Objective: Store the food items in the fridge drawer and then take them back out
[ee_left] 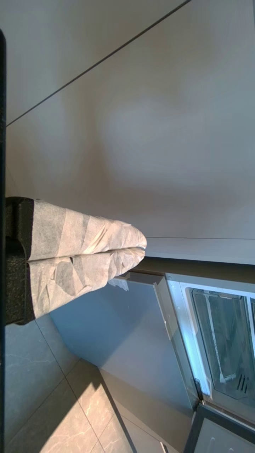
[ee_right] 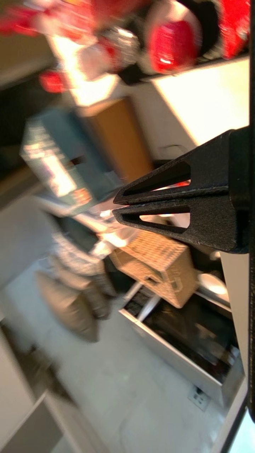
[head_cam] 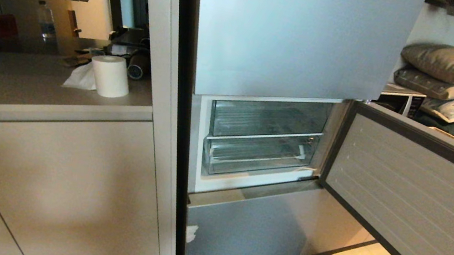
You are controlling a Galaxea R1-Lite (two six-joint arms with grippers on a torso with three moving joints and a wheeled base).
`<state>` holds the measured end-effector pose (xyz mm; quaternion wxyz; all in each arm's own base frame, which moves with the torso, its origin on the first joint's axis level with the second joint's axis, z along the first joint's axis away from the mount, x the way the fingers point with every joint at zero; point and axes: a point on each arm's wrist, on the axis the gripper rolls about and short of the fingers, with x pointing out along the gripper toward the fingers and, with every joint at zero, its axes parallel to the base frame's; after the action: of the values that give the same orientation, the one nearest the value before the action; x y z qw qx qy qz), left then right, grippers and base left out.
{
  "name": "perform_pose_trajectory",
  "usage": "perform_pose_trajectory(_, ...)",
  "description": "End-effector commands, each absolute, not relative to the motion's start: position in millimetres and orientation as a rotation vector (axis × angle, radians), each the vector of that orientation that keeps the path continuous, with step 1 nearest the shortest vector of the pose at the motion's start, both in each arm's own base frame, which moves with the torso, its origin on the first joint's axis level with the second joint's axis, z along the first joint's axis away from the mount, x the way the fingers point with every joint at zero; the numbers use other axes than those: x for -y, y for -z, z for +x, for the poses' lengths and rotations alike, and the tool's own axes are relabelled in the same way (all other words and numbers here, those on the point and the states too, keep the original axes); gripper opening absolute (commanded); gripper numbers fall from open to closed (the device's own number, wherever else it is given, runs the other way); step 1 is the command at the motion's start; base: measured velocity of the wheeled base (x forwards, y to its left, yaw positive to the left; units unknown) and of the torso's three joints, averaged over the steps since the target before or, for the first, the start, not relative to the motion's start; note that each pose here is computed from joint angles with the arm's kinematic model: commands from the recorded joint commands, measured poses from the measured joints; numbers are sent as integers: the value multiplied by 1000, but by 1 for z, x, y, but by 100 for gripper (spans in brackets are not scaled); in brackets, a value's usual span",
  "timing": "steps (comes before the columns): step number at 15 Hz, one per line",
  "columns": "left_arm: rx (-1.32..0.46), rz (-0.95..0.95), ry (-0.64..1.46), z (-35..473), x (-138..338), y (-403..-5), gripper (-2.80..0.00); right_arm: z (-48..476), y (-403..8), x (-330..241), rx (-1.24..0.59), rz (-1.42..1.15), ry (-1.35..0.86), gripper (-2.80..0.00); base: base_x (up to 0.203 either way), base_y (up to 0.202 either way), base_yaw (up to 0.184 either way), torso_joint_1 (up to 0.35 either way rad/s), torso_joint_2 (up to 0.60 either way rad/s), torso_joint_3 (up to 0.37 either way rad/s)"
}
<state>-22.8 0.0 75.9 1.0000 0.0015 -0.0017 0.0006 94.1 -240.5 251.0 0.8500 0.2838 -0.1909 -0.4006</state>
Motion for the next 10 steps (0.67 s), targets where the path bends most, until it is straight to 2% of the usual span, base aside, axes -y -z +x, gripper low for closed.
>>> perform_pose_trajectory(1, 2, 3, -2, -23, 0, -76, -280, 110, -201, 286, 298, 800, 796, -280, 0, 0, 0, 0, 0, 0)
perform_pose_trajectory(6, 2, 3, -2, -23, 0, -76, -280, 122, -160, 303, 184, 1196, 510, -280, 0, 0, 0, 0, 0, 0)
perform_pose_trajectory(10, 2, 3, -2, -23, 0, -76, -280, 132, -155, 304, 136, 1329, 384, -280, 0, 0, 0, 0, 0, 0)
